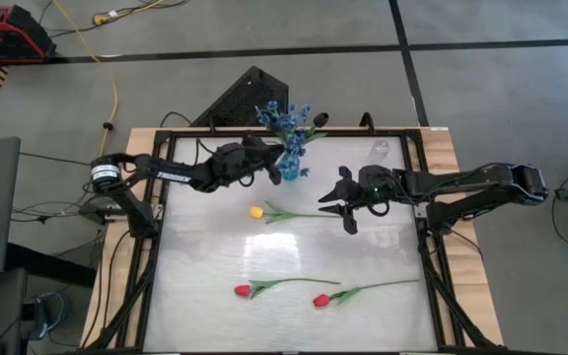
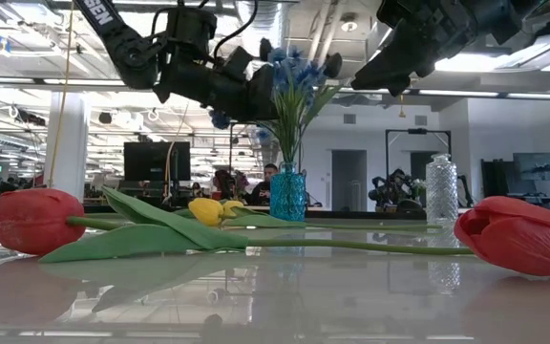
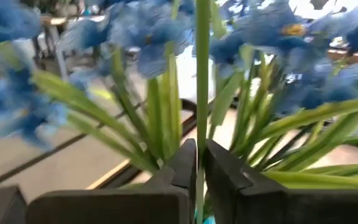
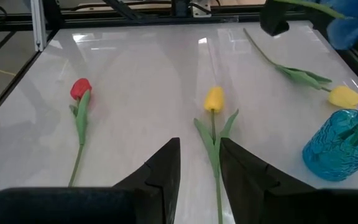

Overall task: Sort flowers into vase by color
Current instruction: Put the black flower into the blue vase, then put the blue flowers into the blue vase

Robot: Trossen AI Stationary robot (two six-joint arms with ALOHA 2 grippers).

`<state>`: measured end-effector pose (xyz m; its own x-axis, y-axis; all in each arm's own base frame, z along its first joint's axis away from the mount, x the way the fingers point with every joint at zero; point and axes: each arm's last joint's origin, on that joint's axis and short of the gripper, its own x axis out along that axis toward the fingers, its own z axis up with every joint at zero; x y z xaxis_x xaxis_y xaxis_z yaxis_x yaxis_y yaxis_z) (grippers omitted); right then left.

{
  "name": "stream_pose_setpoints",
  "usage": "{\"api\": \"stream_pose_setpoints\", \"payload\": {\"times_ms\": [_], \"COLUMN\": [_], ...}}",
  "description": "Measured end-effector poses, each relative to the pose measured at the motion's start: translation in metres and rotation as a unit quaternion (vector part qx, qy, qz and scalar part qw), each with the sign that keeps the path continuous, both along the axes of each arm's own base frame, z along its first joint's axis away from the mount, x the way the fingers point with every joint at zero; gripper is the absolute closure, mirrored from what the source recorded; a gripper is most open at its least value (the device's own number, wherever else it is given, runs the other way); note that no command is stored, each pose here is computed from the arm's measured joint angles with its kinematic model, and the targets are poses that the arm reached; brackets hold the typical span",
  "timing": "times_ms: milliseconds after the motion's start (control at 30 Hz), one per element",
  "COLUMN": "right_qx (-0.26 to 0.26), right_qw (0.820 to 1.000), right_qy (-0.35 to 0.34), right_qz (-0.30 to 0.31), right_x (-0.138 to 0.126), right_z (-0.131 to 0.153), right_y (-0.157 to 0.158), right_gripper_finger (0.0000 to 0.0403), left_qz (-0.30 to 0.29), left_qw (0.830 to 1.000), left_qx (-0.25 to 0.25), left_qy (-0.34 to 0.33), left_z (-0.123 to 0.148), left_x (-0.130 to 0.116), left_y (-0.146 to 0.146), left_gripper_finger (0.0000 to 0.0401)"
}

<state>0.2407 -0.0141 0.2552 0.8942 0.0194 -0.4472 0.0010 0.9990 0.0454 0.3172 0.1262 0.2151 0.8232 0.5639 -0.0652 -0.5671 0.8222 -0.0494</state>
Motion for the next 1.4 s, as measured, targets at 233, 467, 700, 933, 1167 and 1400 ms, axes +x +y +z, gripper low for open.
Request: {"api": "stream_pose_setpoints", "payload": {"times_ms": [233, 467, 700, 933, 1167, 1400], "right_qx": [0.000, 0.007, 0.023, 0.023, 0.024, 0.026], "right_qw": [1.000, 1.000, 1.000, 1.000, 0.999, 0.999], "right_qy": [0.000, 0.000, 0.000, -0.015, -0.023, -0.022], "right_qz": [0.000, -0.003, -0.011, -0.011, -0.011, -0.012], "right_x": [0.000, 0.000, 0.000, 0.002, 0.003, 0.003], "right_z": [0.000, 0.000, 0.000, 0.010, 0.016, 0.016], "right_y": [0.000, 0.000, 0.000, 0.000, 0.000, 0.000], "right_gripper_finger": [0.0266, 0.0266, 0.0266, 0.0266, 0.0266, 0.0266], "left_qz": [-0.026, -0.065, -0.101, -0.091, -0.100, -0.103], "left_qw": [0.999, 0.997, 0.995, 0.994, 0.995, 0.995], "left_qx": [-0.015, -0.007, 0.015, 0.022, 0.004, 0.009], "left_qy": [0.036, 0.037, -0.020, -0.050, -0.023, -0.016], "left_z": [0.017, 0.056, 0.109, 0.129, 0.118, 0.116], "left_x": [-0.014, -0.042, -0.093, -0.120, -0.111, -0.107], "left_y": [-0.006, -0.019, -0.041, -0.050, -0.047, -0.046], "left_gripper_finger": [0.0303, 0.0250, 0.0244, 0.0244, 0.0244, 0.0244]}}
